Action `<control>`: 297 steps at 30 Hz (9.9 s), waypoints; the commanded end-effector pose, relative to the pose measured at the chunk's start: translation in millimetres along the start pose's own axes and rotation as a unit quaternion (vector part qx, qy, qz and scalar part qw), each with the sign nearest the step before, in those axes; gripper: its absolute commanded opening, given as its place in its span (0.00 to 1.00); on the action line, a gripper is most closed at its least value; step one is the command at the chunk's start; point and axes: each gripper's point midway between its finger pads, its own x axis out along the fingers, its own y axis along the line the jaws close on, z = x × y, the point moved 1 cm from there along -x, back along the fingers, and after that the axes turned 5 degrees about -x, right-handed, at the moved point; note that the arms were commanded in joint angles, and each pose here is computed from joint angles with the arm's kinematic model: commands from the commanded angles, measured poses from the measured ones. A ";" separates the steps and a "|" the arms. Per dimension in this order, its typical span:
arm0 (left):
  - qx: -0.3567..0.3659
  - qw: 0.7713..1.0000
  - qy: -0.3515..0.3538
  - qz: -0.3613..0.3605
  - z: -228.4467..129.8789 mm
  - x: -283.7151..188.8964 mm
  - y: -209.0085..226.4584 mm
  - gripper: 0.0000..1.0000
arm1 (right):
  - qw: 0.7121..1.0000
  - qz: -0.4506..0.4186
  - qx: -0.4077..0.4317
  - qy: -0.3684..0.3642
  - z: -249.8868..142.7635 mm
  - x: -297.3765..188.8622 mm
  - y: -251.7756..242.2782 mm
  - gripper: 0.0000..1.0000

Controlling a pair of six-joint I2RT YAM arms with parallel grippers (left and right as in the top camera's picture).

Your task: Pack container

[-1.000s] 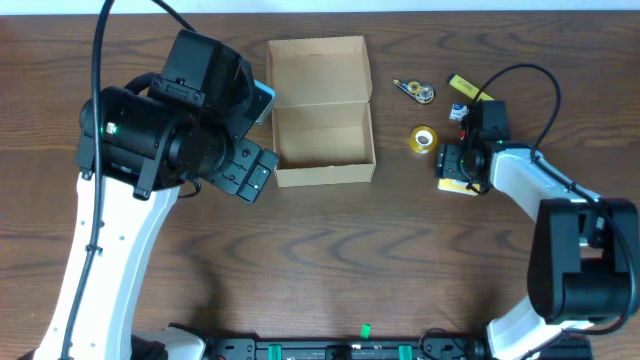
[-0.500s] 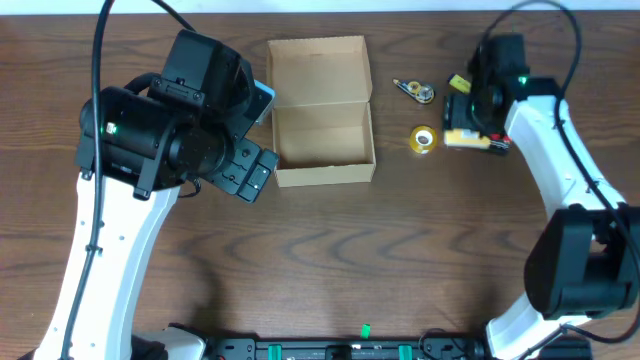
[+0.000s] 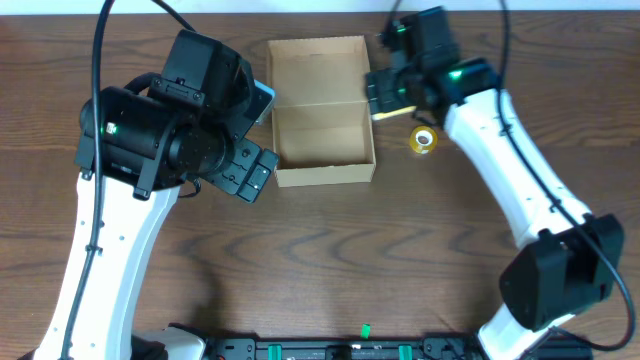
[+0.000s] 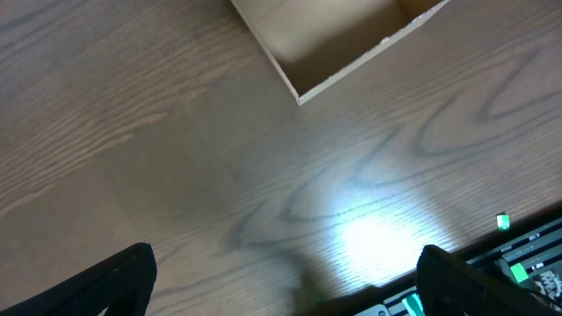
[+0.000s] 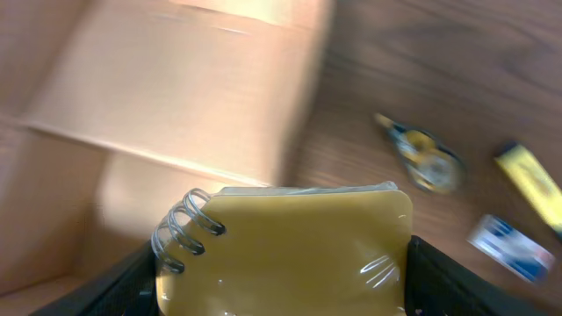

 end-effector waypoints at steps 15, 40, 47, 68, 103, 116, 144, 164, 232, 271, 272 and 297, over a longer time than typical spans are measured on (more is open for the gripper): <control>0.003 1.000 -0.010 0.001 -0.1 -6.9 0.4 0.95 | 0.997 0.023 0.056 0.054 -37.9 67.0 123.3 0.22; 0.003 1.000 -0.010 0.001 -0.1 -6.9 0.4 0.95 | 0.990 0.008 0.077 0.118 -76.5 89.9 137.0 0.23; 0.003 1.000 -0.010 0.001 -0.1 -6.9 0.4 0.95 | 0.989 0.006 0.076 0.123 -79.9 92.1 136.5 0.24; 0.003 1.000 -0.010 0.001 -0.1 -6.9 0.4 0.95 | 0.991 0.011 0.034 0.127 -81.9 91.6 136.2 0.51; 0.003 1.000 -0.010 0.001 -0.1 -6.9 0.4 0.95 | 0.992 0.009 0.036 0.121 -76.2 89.3 129.8 0.86; 0.003 1.000 -0.010 0.001 -0.1 -6.9 0.4 0.95 | 0.996 -0.009 0.053 0.074 -17.9 36.9 69.4 0.82; 0.003 1.000 -0.010 0.001 -0.1 -6.9 0.4 0.95 | 0.984 -0.014 0.048 0.172 -88.2 41.3 -5.6 0.54; 0.003 1.000 -0.010 0.001 -0.1 -6.9 0.4 0.95 | 0.984 -0.007 0.043 0.175 -104.8 55.8 25.3 0.12; 0.003 1.000 -0.010 0.001 -0.1 -6.9 0.4 0.95 | 0.984 -0.044 0.096 0.145 -41.3 -7.2 -20.6 0.72; 0.003 1.000 -0.010 0.001 -0.1 -6.9 0.4 0.95 | 0.984 -0.053 -0.084 0.146 -111.5 -4.2 -226.4 0.73; 0.003 1.000 -0.010 0.001 -0.1 -6.9 0.4 0.95 | 0.986 -0.056 -0.066 0.144 -110.9 -3.8 -225.3 0.72; 0.003 1.000 -0.010 0.001 -0.1 -6.9 0.4 0.95 | 0.994 -0.051 0.088 0.032 -49.9 16.6 -191.0 0.99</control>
